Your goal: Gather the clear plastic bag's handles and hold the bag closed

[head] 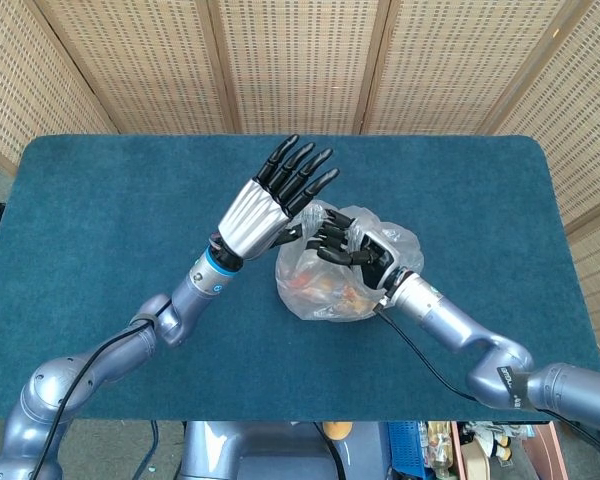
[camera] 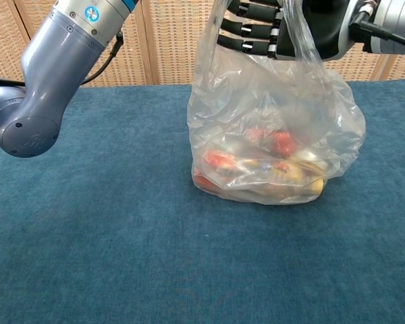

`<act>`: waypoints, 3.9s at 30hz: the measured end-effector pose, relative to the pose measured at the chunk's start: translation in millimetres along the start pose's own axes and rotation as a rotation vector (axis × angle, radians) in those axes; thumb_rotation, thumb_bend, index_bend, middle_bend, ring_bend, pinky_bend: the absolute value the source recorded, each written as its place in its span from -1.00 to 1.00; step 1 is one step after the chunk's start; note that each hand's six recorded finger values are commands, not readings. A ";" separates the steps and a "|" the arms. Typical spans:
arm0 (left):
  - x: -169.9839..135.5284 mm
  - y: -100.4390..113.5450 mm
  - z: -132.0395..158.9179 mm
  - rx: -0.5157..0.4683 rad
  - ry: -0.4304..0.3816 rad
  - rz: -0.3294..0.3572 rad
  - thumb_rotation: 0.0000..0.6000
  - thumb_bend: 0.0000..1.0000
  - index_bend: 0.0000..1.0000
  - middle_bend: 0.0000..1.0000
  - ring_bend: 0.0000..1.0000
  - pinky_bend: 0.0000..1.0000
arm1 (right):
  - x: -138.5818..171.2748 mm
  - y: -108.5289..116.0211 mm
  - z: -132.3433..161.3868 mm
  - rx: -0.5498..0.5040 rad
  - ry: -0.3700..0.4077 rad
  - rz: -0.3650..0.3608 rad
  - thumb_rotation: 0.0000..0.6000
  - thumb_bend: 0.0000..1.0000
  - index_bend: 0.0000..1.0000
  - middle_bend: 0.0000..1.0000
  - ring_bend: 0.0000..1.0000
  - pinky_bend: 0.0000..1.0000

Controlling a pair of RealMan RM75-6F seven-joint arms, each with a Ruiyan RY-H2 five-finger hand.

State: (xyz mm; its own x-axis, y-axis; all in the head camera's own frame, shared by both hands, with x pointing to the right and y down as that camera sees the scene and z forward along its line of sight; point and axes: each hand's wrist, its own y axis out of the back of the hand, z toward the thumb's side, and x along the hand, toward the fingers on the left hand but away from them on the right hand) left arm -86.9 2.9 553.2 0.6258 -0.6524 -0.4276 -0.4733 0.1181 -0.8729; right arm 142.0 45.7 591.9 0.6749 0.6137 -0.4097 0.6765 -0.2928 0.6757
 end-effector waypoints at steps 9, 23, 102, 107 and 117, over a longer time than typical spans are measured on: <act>1.7 0.6 0.8 0.009 -0.004 0.002 1.00 -0.31 -1.00 -1.00 -1.00 -1.00 | -7.2 -1.4 -0.9 0.013 0.009 -0.012 1.00 -1.00 -0.29 -0.14 -0.48 -0.53; 3.1 -5.6 2.3 0.010 0.002 -0.017 1.00 -0.31 -1.00 -1.00 -1.00 -1.00 | -13.8 -7.2 -1.5 -0.033 0.042 -0.012 1.00 -0.95 -0.29 -0.14 -0.49 -0.53; -6.8 -3.1 -33.9 -0.009 0.104 -0.075 1.00 -0.59 -1.00 -1.00 -1.00 -1.00 | 5.1 8.8 -3.4 -0.098 -0.041 -0.012 1.00 -0.51 -0.12 0.23 0.01 -0.13; -11.0 2.6 -46.2 -0.004 0.117 -0.086 1.00 -0.62 -1.00 -1.00 -1.00 -1.00 | 6.7 11.3 -3.5 -0.097 -0.042 -0.019 1.00 -0.50 -0.12 0.23 0.01 -0.13; -27.2 15.7 -71.4 0.047 0.127 -0.120 1.00 -0.64 -1.00 -1.00 -1.00 -1.00 | 8.3 18.4 1.7 -0.094 -0.033 -0.043 1.00 -0.50 -0.12 0.23 0.00 -0.13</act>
State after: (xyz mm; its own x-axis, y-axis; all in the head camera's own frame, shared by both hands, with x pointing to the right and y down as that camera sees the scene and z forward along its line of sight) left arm -155.6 -31.0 567.9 0.5914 -0.7527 -0.2892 -0.3683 0.0669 -0.9273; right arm 160.6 44.2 599.9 0.6564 0.5995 -0.4581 0.6752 -0.1959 0.7112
